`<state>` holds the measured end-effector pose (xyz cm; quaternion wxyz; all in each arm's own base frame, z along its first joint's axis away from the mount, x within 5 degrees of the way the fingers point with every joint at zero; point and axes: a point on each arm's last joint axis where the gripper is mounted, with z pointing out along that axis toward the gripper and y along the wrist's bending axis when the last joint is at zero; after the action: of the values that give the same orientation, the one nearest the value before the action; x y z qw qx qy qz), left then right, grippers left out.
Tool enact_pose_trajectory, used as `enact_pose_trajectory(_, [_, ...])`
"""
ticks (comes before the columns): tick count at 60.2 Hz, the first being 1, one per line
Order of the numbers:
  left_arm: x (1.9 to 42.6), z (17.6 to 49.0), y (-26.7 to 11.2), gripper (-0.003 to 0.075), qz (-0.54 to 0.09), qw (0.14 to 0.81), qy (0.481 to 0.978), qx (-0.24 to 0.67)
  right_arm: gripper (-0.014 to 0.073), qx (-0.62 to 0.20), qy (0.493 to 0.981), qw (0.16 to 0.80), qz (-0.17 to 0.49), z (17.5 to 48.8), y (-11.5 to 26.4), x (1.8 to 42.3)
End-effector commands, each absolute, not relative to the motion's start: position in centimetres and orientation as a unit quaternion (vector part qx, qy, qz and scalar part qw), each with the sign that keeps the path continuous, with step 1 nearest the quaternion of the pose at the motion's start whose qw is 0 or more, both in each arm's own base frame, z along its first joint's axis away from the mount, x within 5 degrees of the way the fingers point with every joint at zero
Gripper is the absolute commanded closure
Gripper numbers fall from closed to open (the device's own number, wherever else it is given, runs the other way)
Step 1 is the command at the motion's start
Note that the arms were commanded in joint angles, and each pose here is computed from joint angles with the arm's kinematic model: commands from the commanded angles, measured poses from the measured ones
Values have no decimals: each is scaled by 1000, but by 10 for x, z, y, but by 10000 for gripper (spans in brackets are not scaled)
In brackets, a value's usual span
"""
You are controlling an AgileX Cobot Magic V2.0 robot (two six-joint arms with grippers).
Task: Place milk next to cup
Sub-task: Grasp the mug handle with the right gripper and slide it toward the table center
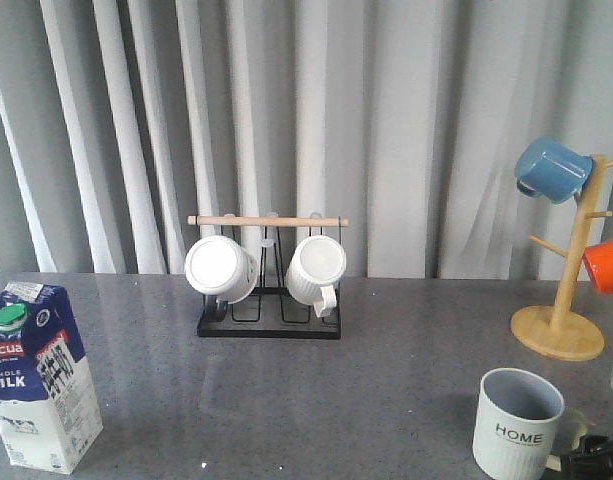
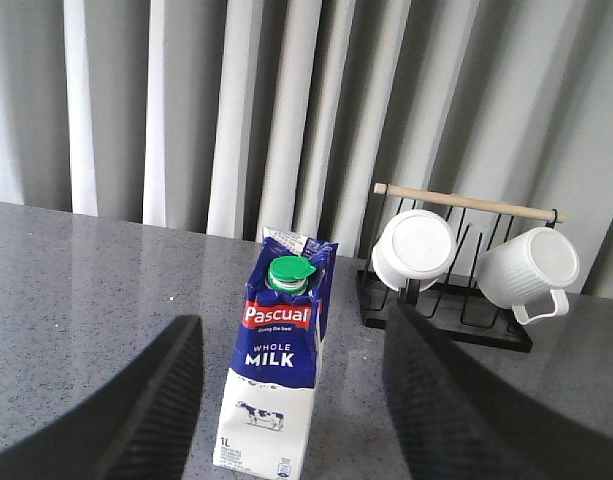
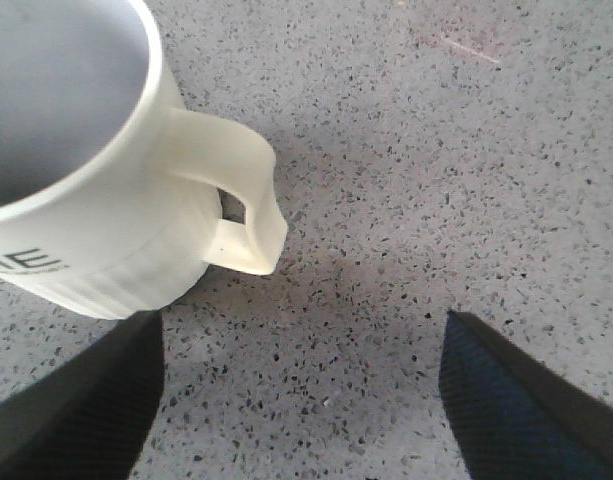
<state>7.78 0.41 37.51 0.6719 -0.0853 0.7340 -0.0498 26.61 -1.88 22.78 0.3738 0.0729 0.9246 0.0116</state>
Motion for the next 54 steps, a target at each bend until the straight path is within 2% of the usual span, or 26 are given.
enact_pose_trajectory(1, [78, 390, 3, 322, -57, 703, 705, -79, 48, 73, 900, 431, 6, 244, -22, 274])
enact_pose_trajectory(27, [78, 390, 3, 322, -57, 703, 705, -79, 48, 46, 877, 478, -17, 232, -25, 295])
enact_pose_trajectory(33, [78, 390, 3, 322, -57, 703, 705, -78, 76, 30, 873, 486, -27, 228, -26, 305])
enact_pose_trajectory(39, [78, 390, 3, 322, -57, 703, 705, -78, 193, -4, 876, 480, -44, 220, -27, 315])
enact_pose_trajectory(49, [78, 390, 3, 322, -57, 703, 705, -78, 587, -12, 863, 502, -51, 217, -27, 321])
enact_pose_trajectory(50, [78, 390, 3, 322, -57, 703, 705, -78, 611, -11, 862, 503, -50, 218, -27, 321])
enact_pose_trajectory(54, [78, 390, 3, 322, -57, 703, 705, -78, 606, -3, 860, 508, -45, 222, -26, 319])
